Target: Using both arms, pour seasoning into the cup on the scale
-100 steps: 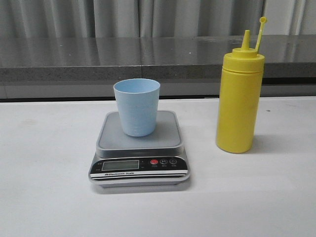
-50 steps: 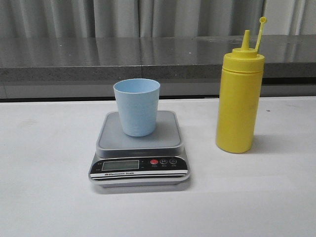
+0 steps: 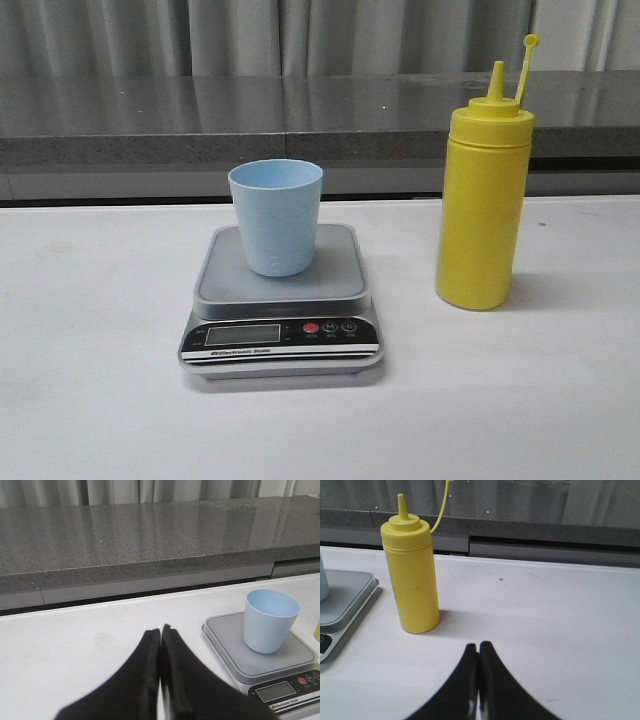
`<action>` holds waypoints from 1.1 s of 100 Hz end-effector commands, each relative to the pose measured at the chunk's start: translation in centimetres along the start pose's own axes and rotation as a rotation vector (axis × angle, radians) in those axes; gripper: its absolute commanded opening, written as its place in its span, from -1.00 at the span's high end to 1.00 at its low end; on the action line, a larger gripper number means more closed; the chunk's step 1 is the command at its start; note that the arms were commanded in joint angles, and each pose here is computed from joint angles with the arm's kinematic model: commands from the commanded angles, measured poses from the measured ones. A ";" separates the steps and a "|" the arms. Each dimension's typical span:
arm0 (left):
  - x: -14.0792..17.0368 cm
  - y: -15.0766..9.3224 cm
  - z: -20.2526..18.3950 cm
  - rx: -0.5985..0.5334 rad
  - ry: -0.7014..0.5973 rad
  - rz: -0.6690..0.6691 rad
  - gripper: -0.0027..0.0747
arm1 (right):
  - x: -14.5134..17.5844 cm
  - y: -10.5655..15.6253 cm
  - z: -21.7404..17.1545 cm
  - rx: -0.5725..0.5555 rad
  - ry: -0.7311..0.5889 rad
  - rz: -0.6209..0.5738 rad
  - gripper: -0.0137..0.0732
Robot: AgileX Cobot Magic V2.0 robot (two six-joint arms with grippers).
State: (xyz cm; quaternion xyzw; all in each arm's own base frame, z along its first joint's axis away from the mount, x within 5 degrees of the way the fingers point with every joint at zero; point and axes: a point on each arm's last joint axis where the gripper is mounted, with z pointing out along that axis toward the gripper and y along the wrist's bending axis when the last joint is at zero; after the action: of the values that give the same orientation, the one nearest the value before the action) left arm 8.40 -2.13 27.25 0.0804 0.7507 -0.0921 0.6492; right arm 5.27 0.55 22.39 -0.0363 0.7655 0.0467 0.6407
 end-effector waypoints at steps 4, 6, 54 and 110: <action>-1.7 0.1 -0.2 -0.012 -0.108 -0.018 0.98 | -0.6 0.0 -0.6 0.001 -0.133 -0.014 0.84; -1.7 0.1 -0.2 -0.012 -0.108 -0.018 0.98 | -0.5 0.0 -0.6 0.001 -0.138 -0.014 0.84; -1.7 0.1 -0.2 -0.012 -0.107 -0.018 0.98 | 1.8 -0.6 0.4 0.097 -0.183 0.046 0.84; -1.7 0.1 -0.2 -0.012 -0.107 -0.018 0.98 | 2.1 -0.6 0.5 0.099 -0.178 0.037 0.84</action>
State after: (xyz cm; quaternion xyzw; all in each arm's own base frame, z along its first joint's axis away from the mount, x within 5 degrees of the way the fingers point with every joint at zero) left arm 8.40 -2.13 27.26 0.0803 0.7502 -0.0921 0.6499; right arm 5.59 0.04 18.67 0.0183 0.7505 0.0261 0.6601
